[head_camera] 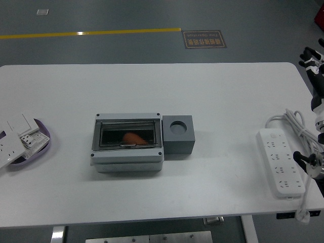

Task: Pick up the cylinder from the cube,place it in the box,flap close box

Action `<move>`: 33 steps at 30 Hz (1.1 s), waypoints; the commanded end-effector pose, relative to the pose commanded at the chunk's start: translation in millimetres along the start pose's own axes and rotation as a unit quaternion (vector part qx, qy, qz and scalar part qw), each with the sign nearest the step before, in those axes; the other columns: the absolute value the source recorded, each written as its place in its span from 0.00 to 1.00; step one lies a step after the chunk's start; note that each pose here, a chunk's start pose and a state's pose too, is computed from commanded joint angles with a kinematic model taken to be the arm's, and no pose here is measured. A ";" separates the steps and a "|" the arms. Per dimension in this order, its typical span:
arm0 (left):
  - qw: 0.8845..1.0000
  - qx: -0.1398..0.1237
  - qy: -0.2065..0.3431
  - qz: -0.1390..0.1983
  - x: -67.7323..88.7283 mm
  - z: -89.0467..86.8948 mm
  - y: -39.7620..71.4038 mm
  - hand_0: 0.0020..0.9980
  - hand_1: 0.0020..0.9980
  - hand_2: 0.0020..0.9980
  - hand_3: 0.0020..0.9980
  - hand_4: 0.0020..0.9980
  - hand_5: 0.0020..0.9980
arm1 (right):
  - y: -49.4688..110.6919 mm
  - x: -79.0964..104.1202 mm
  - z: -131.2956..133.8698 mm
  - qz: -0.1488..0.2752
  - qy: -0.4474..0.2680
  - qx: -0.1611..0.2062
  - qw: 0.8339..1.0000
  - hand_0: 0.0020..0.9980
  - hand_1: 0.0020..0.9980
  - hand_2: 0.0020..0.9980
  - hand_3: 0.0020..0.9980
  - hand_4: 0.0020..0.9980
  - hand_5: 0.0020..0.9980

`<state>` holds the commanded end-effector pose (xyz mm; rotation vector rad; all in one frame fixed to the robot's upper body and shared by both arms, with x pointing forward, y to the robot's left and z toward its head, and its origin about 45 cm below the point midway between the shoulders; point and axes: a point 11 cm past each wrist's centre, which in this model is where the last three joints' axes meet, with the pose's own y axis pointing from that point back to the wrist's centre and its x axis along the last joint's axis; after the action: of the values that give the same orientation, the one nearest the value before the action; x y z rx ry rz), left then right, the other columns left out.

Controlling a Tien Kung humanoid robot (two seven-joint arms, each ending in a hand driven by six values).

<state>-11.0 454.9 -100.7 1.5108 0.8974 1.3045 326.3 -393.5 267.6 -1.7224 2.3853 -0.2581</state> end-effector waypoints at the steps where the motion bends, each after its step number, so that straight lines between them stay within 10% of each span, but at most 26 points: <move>1: 1.000 0.000 0.000 0.000 0.4 0.2 0.0 0.60 0.62 0.62 0.63 0.67 0.25 | 0.1 1.6 -0.1 0.003 0.000 0.001 1.000 0.72 0.68 0.71 0.85 0.83 0.31; 33: 0.999 -0.028 -0.011 0.011 12.2 32.3 0.9 0.60 0.62 0.61 0.63 0.67 0.24 | 5.5 43.4 -10.6 0.067 -0.001 0.026 0.997 0.71 0.66 0.69 0.81 0.83 0.31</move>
<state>22.9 460.3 -96.6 1.4926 0.8265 1.3152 305.2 -432.7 274.2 -1.5314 2.4565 -0.2939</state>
